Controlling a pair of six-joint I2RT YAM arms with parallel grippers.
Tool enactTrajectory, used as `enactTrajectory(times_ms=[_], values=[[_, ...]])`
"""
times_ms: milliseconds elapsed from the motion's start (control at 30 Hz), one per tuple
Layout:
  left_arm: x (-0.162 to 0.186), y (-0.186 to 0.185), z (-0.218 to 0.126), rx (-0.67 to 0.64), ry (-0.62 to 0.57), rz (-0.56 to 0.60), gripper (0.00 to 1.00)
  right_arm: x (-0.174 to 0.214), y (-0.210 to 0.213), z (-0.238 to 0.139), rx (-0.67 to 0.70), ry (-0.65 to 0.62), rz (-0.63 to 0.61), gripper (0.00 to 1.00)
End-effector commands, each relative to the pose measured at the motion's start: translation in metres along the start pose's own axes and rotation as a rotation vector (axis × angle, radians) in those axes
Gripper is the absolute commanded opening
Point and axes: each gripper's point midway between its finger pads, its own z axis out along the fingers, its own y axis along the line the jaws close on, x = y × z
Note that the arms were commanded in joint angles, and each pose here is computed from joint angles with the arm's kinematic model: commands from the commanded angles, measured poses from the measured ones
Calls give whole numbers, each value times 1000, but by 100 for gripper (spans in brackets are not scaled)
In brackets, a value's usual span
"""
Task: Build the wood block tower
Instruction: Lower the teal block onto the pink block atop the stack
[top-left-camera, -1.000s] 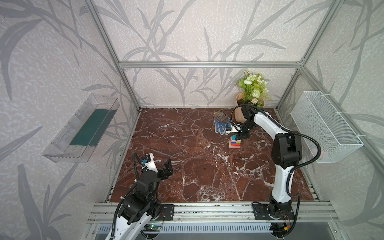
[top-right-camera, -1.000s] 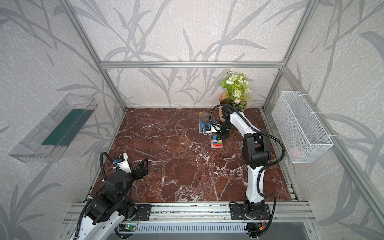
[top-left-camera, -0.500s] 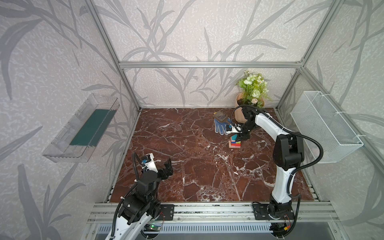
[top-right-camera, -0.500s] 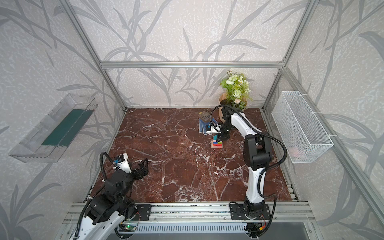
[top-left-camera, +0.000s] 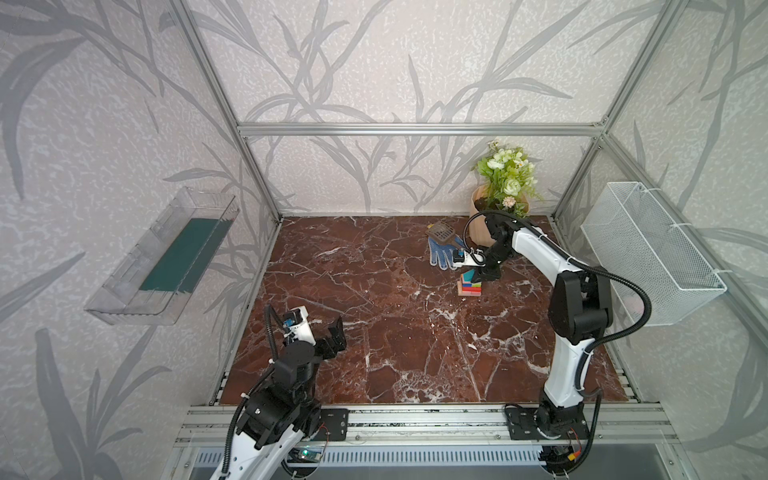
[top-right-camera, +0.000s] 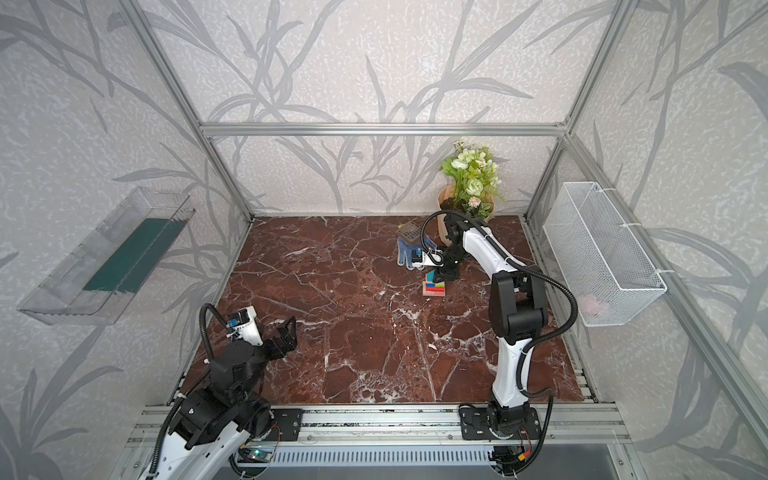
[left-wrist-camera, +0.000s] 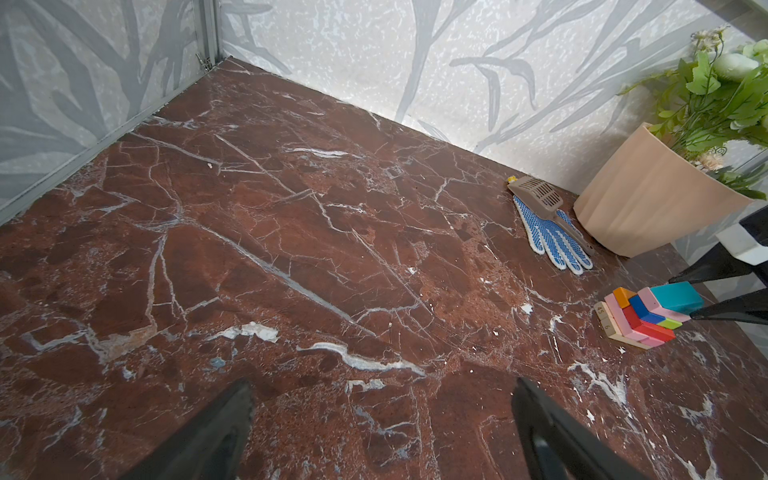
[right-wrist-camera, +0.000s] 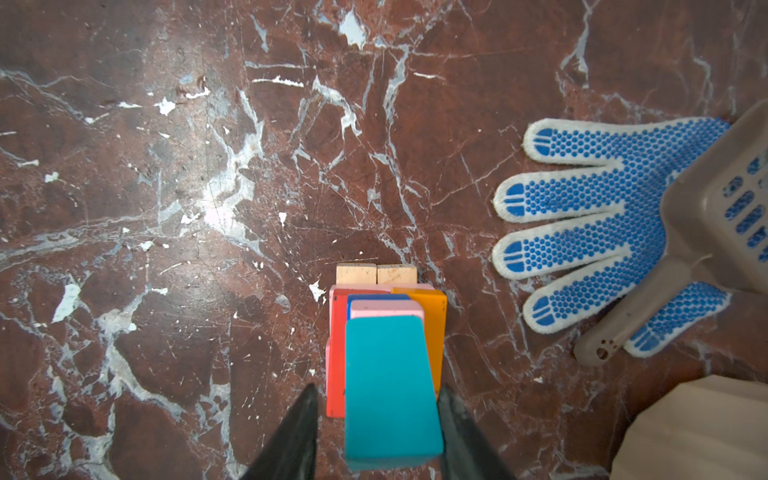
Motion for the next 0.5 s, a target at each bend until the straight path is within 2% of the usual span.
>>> enactTrajectory(times_ms=[0,133,467], values=[[2,2,1,-6,1,-6,98,-3,3,-10,15,-8,7,46],[2,2,1,-8,2,-6,98,-2,1,-8,16,-2,9,47],[3,2,2,-5,3,-7,98,-3,0,-5,-3,1,20,39]])
